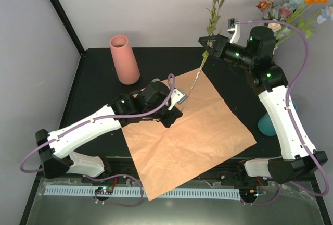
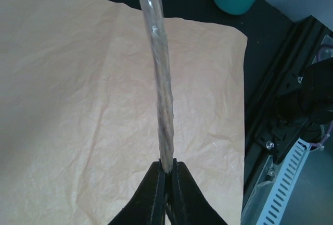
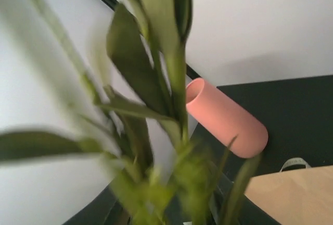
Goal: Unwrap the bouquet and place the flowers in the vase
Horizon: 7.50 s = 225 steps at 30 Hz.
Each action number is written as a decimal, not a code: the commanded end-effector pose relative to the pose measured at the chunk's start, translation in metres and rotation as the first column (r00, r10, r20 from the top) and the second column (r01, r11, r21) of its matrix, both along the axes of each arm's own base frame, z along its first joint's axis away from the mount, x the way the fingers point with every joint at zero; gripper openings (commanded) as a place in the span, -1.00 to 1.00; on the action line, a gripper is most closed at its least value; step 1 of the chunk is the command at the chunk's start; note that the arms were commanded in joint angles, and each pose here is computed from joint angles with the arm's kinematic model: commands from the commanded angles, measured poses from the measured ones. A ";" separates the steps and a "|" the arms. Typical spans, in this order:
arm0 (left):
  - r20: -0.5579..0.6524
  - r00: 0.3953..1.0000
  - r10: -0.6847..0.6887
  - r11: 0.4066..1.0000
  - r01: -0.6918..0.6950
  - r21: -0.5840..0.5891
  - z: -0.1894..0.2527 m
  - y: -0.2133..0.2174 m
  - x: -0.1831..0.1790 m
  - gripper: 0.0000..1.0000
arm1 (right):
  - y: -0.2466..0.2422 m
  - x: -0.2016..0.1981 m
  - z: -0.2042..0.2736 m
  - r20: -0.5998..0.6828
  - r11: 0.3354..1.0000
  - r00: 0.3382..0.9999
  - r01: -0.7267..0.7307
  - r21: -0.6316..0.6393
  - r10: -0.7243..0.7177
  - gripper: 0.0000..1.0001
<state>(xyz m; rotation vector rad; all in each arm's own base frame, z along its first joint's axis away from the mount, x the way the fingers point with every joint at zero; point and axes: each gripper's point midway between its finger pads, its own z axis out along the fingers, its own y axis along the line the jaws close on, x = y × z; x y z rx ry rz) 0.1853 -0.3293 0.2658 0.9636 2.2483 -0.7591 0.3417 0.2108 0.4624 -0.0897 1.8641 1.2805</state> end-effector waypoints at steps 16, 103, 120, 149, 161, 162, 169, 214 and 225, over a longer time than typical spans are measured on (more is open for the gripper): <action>0.050 0.994 0.093 0.994 -0.096 0.049 -0.004 0.022 0.001 -0.35 | -0.024 -0.018 0.023 0.153 0.987 0.984 0.110 -0.120 -0.091 -0.97; 0.298 0.740 0.603 0.777 -0.629 -0.009 -0.109 0.222 0.078 0.98 | -0.349 0.191 0.011 0.645 0.076 0.231 0.963 -0.259 -0.728 -0.89; 0.325 0.767 0.554 0.827 -0.553 -0.104 -0.052 0.198 0.097 0.98 | -0.319 0.160 -0.041 0.377 0.288 0.441 0.872 -0.396 -0.814 0.51; 0.565 0.544 0.620 0.728 -0.668 -0.155 -0.015 0.246 0.108 0.98 | -0.126 0.031 -0.154 0.441 0.745 0.839 0.509 -0.430 -0.319 0.99; 0.487 0.424 0.764 0.571 -0.795 -0.204 -0.089 0.297 0.119 0.98 | -0.155 -0.004 -0.259 0.566 0.592 0.764 0.621 -0.514 -0.311 0.99; 0.504 0.423 0.753 0.579 -0.790 -0.201 -0.089 0.297 0.121 0.98 | -0.157 -0.005 -0.266 0.557 0.585 0.768 0.620 -0.524 -0.315 0.99; 0.540 0.367 0.757 0.544 -0.813 -0.210 -0.118 0.316 0.126 0.98 | -0.174 -0.017 -0.289 0.602 0.537 0.692 0.708 -0.460 -0.397 0.99; 0.593 0.347 0.727 0.606 -0.731 -0.315 -0.113 0.325 0.197 0.98 | -0.203 0.037 -0.306 0.603 0.481 0.669 0.738 -0.473 -0.434 0.99; 0.593 0.348 0.727 0.607 -0.729 -0.316 -0.113 0.324 0.197 0.98 | -0.213 0.041 -0.307 0.582 0.442 0.651 0.759 -0.478 -0.488 0.99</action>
